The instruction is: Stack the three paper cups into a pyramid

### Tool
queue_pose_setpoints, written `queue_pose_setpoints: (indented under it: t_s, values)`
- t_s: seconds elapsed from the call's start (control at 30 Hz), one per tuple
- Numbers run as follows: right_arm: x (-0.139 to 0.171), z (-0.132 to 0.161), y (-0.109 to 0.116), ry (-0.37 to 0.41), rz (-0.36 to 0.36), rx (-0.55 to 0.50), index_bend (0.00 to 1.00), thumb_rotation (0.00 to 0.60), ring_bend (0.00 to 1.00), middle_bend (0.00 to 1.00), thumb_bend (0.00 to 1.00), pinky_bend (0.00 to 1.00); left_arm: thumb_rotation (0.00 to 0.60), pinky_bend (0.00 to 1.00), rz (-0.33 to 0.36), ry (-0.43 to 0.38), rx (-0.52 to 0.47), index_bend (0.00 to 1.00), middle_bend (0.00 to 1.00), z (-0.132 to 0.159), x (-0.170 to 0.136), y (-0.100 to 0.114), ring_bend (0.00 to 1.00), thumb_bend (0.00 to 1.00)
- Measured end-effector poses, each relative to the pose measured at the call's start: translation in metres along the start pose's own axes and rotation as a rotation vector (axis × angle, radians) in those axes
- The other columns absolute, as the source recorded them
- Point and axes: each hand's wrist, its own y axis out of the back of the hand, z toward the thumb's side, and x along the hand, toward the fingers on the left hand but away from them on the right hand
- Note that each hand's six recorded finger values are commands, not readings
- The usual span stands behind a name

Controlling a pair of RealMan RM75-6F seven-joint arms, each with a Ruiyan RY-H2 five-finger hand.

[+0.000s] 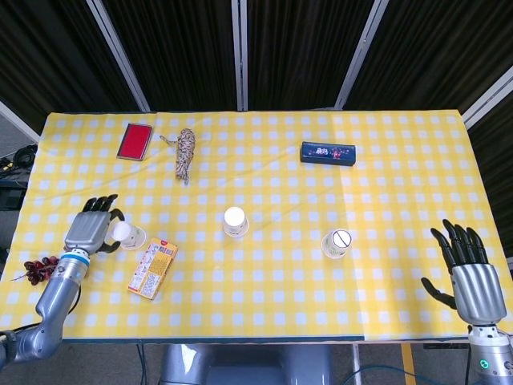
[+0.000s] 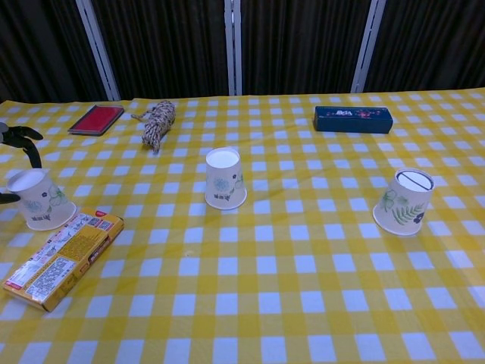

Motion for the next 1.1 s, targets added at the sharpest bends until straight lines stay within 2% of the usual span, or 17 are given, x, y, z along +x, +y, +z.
queue_pose_setpoints:
  t_s: [0.27, 0.47, 0.73, 0.9, 1.1]
  values:
    - [0.000, 0.001, -0.001, 0.005, 0.001, 0.003, 0.14, 0.600, 0.00, 0.00, 0.09, 0.06, 0.600, 0.00, 0.036, -0.022, -0.021, 0.39, 0.00, 0.005, -0.002, 0.009, 0.00, 0.31]
    - [0.000, 0.001, 0.001, 0.003, -0.004, -0.002, 0.14, 0.600, 0.00, 0.00, 0.09, 0.06, 0.600, 0.00, 0.082, -0.073, -0.049, 0.39, 0.00, 0.022, -0.010, 0.027, 0.00, 0.31]
    - [0.001, -0.001, 0.003, 0.003, -0.006, -0.012, 0.15, 0.600, 0.00, 0.00, 0.09, 0.06, 0.600, 0.00, 0.142, -0.149, -0.080, 0.39, 0.00, 0.059, -0.012, 0.061, 0.00, 0.31]
    - [0.000, -0.002, 0.002, 0.000, 0.001, -0.017, 0.15, 0.600, 0.00, 0.00, 0.09, 0.06, 0.600, 0.00, 0.138, -0.168, -0.058, 0.39, 0.00, 0.082, -0.006, 0.066, 0.00, 0.31]
    - [-0.001, -0.004, 0.000, -0.004, 0.009, -0.021, 0.15, 0.600, 0.00, 0.00, 0.09, 0.06, 0.600, 0.00, 0.110, -0.196, -0.031, 0.39, 0.00, 0.122, 0.007, 0.062, 0.00, 0.31]
